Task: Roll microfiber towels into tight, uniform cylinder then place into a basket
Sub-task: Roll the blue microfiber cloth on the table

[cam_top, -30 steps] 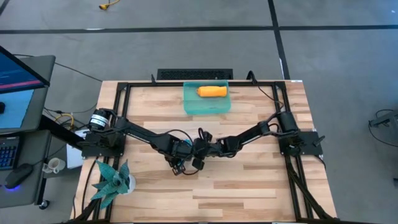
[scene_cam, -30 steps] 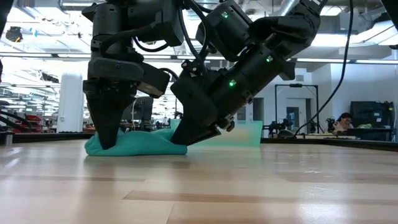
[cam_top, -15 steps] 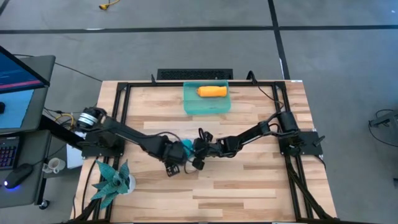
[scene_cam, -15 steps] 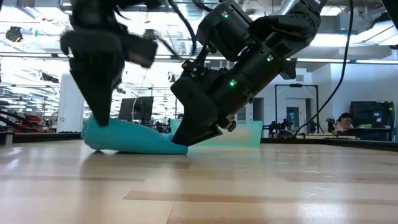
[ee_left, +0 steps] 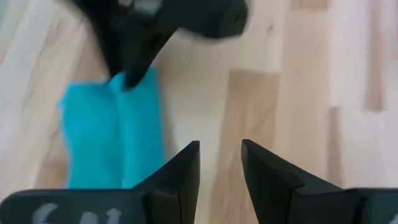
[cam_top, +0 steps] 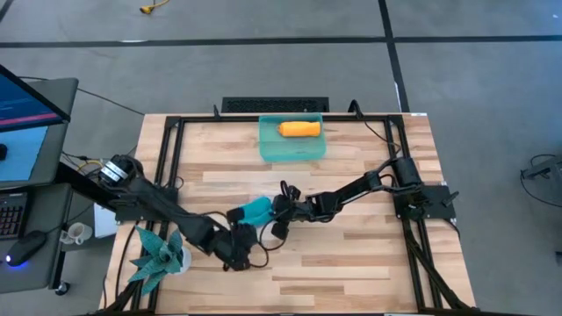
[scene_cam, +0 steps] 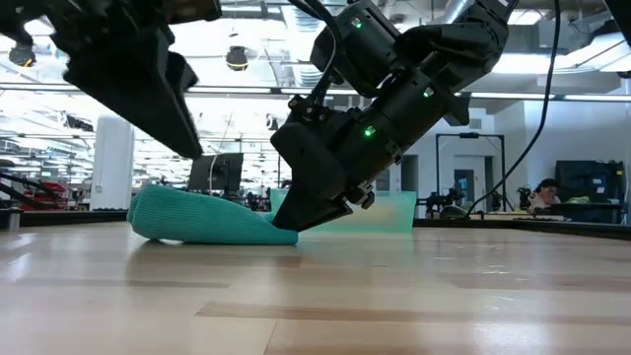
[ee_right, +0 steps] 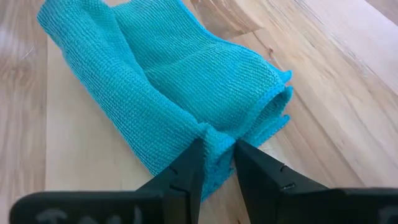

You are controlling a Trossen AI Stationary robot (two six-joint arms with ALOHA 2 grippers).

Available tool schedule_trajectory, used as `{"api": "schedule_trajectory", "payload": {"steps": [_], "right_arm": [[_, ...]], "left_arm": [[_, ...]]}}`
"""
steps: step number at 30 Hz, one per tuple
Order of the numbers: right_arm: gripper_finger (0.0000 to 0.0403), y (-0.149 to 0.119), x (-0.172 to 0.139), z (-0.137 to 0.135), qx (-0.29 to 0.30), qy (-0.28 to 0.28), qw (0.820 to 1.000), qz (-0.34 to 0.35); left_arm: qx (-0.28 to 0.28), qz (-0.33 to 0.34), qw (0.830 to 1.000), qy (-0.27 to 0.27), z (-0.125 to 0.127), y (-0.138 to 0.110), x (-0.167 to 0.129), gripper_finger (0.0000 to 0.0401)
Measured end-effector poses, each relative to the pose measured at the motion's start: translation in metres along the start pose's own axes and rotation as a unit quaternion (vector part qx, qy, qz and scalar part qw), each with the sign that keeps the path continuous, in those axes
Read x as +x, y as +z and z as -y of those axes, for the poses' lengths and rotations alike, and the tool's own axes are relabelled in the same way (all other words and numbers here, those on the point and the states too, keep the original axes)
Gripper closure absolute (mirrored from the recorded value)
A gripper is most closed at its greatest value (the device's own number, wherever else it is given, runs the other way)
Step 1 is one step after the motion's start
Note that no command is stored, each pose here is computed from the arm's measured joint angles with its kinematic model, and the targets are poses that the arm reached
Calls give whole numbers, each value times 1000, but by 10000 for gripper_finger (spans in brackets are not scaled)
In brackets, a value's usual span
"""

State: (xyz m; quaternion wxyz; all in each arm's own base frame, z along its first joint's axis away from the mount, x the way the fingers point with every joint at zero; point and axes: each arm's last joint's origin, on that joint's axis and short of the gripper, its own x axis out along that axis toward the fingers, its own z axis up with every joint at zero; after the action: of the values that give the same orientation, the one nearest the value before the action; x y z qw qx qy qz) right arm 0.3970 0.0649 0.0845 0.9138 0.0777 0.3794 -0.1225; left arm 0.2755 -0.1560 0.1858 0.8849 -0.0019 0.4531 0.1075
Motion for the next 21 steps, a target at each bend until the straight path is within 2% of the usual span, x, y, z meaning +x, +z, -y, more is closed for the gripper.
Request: {"api": "schedule_trajectory", "payload": {"steps": [2, 6, 10, 13, 21], "right_arm": [[285, 0, 0, 0, 0, 0, 1000, 1], [285, 0, 0, 0, 0, 1, 1000, 1], [285, 0, 0, 0, 0, 1, 1000, 1], [285, 0, 0, 0, 0, 1, 1000, 0], [285, 0, 0, 0, 0, 2, 1000, 0]], "left_arm": [[11, 24, 1000, -10, 1, -3, 6, 290], [11, 30, 999, 6, -11, -10, 19, 290], [-13, 9, 999, 29, -26, -18, 30, 290], [-34, -7, 999, 24, -31, -22, 34, 290], [-97, -25, 995, 28, -31, -30, 34, 290]]}}
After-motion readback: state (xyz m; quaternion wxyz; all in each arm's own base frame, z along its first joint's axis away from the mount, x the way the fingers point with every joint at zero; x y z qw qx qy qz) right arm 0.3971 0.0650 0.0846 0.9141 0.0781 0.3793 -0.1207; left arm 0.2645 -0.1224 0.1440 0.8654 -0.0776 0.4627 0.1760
